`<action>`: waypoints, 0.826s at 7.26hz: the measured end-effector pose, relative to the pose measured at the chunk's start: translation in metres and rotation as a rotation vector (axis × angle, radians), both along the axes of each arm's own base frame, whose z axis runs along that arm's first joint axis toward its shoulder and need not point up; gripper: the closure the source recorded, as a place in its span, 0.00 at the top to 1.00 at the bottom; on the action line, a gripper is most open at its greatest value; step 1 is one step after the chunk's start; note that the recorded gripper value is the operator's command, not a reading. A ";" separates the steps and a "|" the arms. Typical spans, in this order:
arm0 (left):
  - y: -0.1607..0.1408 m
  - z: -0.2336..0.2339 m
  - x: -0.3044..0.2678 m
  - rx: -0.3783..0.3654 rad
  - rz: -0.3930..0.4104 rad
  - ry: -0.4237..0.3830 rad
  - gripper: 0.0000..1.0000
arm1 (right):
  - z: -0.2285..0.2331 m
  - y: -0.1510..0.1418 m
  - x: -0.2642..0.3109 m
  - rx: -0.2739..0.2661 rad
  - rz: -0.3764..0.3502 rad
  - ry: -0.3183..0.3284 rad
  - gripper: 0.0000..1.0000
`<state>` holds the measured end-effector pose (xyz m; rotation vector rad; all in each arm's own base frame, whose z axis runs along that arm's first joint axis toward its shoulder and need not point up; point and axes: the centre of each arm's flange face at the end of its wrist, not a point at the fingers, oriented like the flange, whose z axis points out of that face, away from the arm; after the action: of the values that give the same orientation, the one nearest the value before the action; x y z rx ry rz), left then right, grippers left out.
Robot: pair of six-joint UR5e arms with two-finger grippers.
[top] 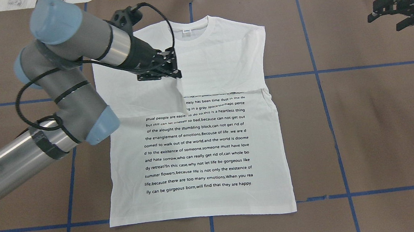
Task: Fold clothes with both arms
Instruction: 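Fold the other sleeve across the shirt with the left gripper while the right gripper withdraws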
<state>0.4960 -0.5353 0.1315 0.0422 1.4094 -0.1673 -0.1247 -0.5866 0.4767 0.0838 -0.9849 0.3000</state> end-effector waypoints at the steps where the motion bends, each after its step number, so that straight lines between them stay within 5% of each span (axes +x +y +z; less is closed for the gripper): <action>1: 0.003 -0.039 0.050 -0.015 -0.034 0.011 0.00 | 0.005 0.002 0.002 0.002 -0.004 0.004 1.00; 5: 0.053 -0.077 0.157 0.023 -0.110 0.052 0.04 | 0.008 0.003 0.003 0.003 -0.007 0.006 1.00; 6: 0.053 -0.078 0.172 0.030 -0.131 0.058 0.40 | 0.008 0.003 0.003 0.003 -0.007 0.006 1.00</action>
<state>0.6681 -0.4822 0.0537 0.1560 1.4673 -0.2579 -0.1217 -0.5836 0.4850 0.0842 -0.9790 0.2920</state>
